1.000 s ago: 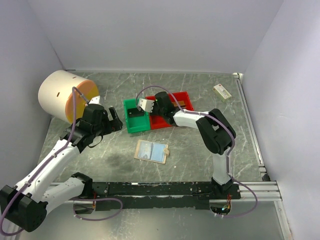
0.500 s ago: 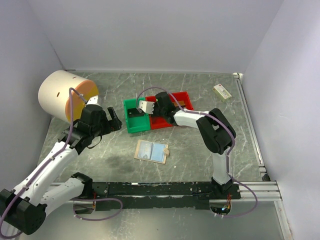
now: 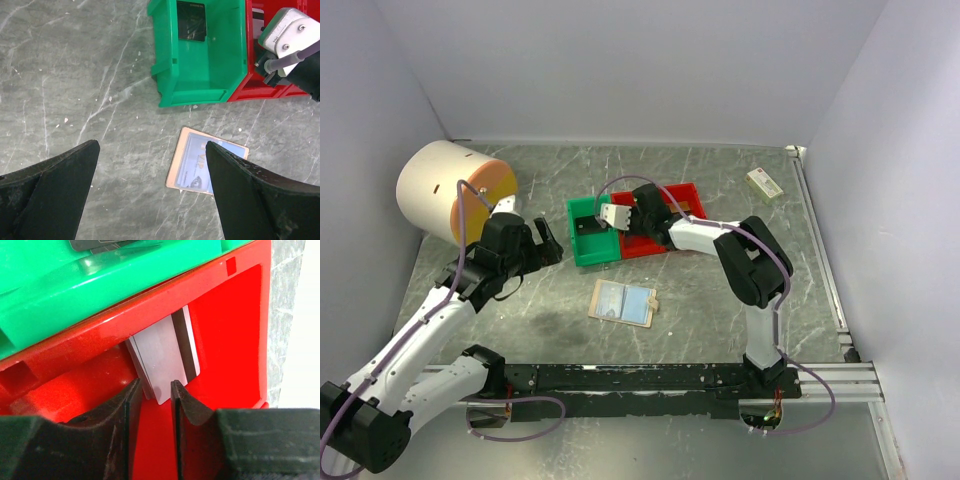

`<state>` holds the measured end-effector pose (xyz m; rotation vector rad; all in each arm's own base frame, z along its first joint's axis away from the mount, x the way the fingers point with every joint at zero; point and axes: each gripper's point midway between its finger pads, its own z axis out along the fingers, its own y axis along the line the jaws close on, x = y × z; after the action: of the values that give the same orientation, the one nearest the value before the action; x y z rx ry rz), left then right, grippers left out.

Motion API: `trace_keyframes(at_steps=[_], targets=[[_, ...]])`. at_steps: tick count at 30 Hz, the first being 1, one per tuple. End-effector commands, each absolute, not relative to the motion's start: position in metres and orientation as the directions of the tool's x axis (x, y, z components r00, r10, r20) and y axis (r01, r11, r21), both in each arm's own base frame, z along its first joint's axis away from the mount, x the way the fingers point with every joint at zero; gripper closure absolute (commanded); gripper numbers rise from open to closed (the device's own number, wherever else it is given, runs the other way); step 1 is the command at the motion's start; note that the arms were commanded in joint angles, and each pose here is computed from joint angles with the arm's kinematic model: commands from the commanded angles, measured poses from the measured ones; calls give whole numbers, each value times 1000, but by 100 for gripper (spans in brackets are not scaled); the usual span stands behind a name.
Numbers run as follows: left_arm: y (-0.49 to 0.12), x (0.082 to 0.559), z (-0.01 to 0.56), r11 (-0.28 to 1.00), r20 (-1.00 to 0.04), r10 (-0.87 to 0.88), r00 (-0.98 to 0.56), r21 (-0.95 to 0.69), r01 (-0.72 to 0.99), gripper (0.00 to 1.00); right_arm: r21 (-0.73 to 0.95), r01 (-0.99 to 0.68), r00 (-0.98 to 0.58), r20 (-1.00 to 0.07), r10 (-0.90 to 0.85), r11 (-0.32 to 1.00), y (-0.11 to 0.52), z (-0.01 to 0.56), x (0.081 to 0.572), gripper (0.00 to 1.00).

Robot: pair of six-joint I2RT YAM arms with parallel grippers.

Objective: Take the credit cards out of the card holder

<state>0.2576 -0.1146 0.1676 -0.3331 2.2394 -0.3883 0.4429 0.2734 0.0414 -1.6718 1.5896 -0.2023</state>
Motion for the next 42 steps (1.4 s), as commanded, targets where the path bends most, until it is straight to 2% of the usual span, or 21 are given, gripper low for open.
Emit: trace_keyframes(at_steps=[1,3,9,12,15,16,18,20,25,28,30,33,38,42], targets=[[-115,256,165,916,-680,-363,-637,-388,-107,0,-648,-741,201,-468,-861,179,282,77,450,70],[-117,256,165,912,-679,-366,-637,-398,-100,0,-650,-723,187,-510,-839,234,283,92,450,69],[-123,254,156,899,-659,-382,-648,-429,-94,0,-565,-617,83,-739,-669,547,276,156,443,66],[-126,249,149,886,-643,-397,-655,-454,-92,0,-428,-585,58,-869,-491,689,271,187,423,63],[-128,240,139,873,-616,-412,-671,-479,-96,0,-244,-491,-37,-954,-299,836,250,198,407,49],[-130,237,136,868,-606,-415,-678,-488,-95,0,-120,-410,-107,-978,-178,904,239,203,405,44],[-131,230,127,857,-584,-428,-690,-505,-104,0,21,-298,-231,-972,-51,954,225,195,400,36],[-133,222,115,842,-552,-441,-707,-528,-113,0,175,-213,-373,-924,86,961,224,185,391,36],[-144,211,94,783,-495,-492,-716,-612,-114,0,395,-374,-679,-733,43,839,273,161,335,37],[-148,210,96,771,-469,-495,-731,-625,-120,1,479,-361,-782,-623,20,801,280,133,295,39],[-151,213,99,773,-461,-488,-742,-622,-122,1,471,-362,-793,-609,-1,804,279,120,274,39],[-158,223,103,777,-451,-475,-755,-618,-120,2,368,-314,-790,-612,-26,875,269,105,254,39],[-176,219,86,766,-393,-448,-803,-631,-119,11,204,-180,-802,-597,-23,962,235,80,238,36],[-184,205,79,725,-392,-476,-787,-682,-99,10,200,-201,-830,-555,-59,959,230,58,218,33]])
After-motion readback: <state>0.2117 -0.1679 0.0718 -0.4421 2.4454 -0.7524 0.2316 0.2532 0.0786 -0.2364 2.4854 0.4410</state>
